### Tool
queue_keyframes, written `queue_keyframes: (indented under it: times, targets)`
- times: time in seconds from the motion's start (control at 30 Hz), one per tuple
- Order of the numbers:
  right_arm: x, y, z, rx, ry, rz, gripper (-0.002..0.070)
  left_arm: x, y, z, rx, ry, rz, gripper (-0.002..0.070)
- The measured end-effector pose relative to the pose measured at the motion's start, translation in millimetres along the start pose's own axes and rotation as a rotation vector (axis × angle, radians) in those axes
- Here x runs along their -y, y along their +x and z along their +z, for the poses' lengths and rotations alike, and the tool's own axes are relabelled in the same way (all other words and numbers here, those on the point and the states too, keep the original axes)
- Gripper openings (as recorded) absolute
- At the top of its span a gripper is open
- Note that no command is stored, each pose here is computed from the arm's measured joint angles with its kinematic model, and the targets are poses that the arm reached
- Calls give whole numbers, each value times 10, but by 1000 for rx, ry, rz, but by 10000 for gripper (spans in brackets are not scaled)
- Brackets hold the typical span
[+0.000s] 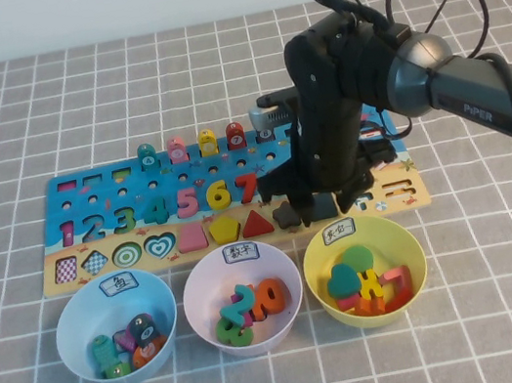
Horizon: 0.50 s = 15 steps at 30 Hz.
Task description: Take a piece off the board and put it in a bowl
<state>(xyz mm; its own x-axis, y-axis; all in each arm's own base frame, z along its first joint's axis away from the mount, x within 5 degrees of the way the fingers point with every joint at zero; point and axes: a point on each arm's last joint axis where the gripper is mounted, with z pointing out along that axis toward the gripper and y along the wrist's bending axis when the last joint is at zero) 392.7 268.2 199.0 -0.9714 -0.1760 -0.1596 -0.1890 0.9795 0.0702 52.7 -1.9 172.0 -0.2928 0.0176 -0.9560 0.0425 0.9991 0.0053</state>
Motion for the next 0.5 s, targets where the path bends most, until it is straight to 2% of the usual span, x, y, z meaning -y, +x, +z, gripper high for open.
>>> queue_keyframes:
  times: [0.5]
  targets:
    - [32, -49, 7, 32, -12, 14, 365, 0, 0, 0, 0, 0, 0, -4]
